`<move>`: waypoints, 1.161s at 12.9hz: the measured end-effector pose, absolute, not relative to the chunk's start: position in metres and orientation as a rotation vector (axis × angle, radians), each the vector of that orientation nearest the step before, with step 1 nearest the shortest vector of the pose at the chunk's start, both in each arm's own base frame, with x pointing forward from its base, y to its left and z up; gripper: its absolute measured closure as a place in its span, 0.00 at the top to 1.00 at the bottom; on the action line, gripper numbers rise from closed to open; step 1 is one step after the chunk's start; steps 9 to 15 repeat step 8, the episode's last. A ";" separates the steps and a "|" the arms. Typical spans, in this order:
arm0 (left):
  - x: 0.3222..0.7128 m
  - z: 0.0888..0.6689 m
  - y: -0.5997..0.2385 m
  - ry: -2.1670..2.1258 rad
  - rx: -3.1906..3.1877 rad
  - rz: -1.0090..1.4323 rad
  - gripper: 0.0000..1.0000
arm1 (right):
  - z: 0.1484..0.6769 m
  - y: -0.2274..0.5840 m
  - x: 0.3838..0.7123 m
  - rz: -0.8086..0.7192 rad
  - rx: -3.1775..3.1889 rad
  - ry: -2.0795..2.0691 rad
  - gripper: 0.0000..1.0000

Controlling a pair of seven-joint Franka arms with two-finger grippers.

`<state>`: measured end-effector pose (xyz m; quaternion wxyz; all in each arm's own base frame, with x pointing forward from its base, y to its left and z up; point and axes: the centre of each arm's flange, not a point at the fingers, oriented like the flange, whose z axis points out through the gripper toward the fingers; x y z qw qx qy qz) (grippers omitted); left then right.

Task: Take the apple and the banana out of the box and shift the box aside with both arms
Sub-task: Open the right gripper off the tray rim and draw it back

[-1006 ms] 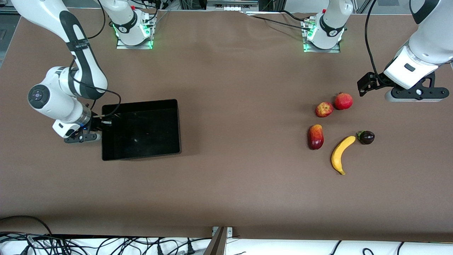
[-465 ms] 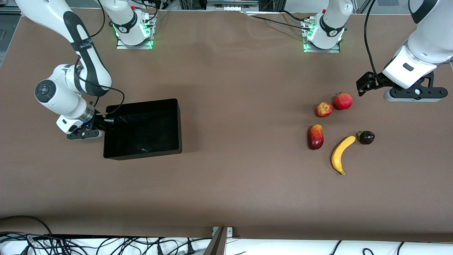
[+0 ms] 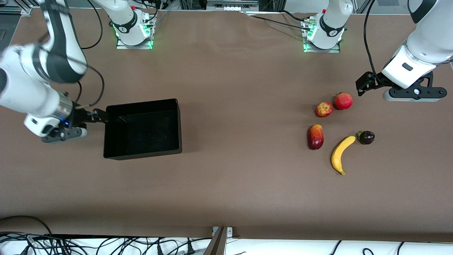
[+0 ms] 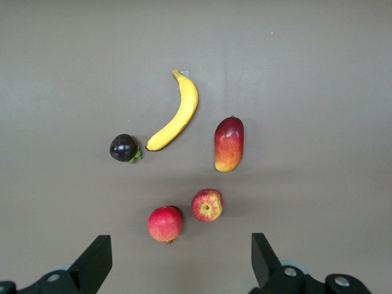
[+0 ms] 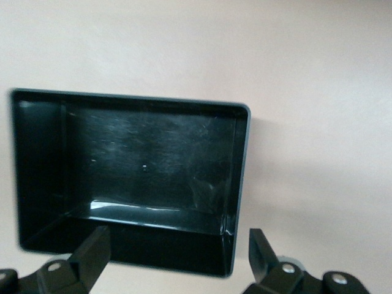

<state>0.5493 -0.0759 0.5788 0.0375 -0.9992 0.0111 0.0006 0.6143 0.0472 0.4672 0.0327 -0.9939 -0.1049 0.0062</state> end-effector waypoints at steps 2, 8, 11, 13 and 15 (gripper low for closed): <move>0.550 0.582 -0.078 0.040 -3.067 -0.010 1.00 | 0.540 0.046 0.606 0.013 -3.091 -0.361 1.00; 0.549 0.584 -0.083 0.051 -3.068 -0.015 1.00 | 0.606 0.044 0.577 0.083 -3.098 -0.341 1.00; 0.549 0.584 -0.083 0.051 -3.068 -0.015 1.00 | 0.606 0.044 0.577 0.083 -3.098 -0.341 1.00; 0.549 0.584 -0.083 0.051 -3.068 -0.015 1.00 | 0.606 0.044 0.577 0.083 -3.098 -0.341 1.00; 0.549 0.584 -0.083 0.051 -3.068 -0.015 1.00 | 0.606 0.044 0.577 0.083 -3.098 -0.341 1.00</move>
